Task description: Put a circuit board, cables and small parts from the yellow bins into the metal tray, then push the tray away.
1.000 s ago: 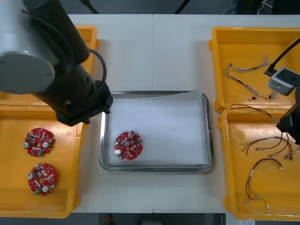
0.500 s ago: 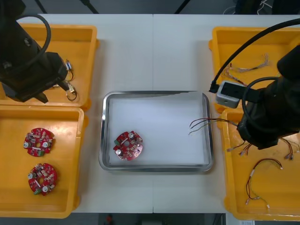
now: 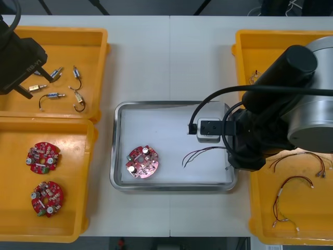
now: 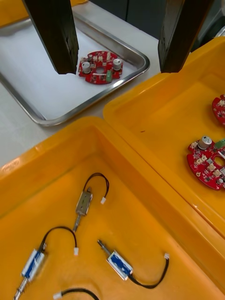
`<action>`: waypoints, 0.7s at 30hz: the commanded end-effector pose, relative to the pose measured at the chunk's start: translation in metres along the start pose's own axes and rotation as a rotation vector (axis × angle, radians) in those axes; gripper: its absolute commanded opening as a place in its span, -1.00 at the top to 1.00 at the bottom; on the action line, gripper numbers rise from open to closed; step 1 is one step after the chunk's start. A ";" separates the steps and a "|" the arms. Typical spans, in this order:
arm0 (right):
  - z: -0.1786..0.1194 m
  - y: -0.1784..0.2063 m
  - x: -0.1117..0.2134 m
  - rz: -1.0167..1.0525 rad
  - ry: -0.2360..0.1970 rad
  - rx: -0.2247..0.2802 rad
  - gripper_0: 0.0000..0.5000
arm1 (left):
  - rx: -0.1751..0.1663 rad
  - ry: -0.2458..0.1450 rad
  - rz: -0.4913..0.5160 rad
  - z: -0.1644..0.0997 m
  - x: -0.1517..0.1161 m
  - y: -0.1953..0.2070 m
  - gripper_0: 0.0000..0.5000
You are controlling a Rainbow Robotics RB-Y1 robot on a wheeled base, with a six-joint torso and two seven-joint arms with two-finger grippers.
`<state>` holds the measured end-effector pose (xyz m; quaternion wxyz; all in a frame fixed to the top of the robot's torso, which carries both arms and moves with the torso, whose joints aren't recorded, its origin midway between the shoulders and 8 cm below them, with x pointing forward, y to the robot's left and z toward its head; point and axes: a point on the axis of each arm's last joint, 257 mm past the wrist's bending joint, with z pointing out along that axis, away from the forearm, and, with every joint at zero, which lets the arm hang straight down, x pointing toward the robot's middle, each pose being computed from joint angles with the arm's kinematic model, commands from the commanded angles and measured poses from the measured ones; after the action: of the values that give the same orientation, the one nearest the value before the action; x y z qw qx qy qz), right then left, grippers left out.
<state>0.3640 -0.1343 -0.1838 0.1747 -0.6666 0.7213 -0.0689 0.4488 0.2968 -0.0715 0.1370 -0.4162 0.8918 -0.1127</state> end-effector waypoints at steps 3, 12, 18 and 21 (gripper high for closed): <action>0.025 0.004 -0.022 -0.078 -0.020 -0.008 1.00 | 0.078 -0.098 -0.039 -0.030 -0.052 -0.011 -1.00; 0.070 0.011 -0.038 -0.092 0.010 -0.035 1.00 | 0.126 -0.140 -0.149 -0.023 -0.092 -0.014 -1.00; 0.088 0.014 -0.050 -0.087 -0.001 -0.040 1.00 | 0.130 -0.170 -0.196 -0.027 -0.118 -0.017 -1.00; 0.097 0.016 -0.053 -0.085 -0.004 -0.043 1.00 | 0.100 -0.193 -0.210 -0.027 -0.130 -0.019 -1.00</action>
<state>0.3814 -0.0861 -0.2745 0.1442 -0.6851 0.7117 -0.0570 0.5155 0.3723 -0.0682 0.1742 -0.5460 0.8065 -0.1454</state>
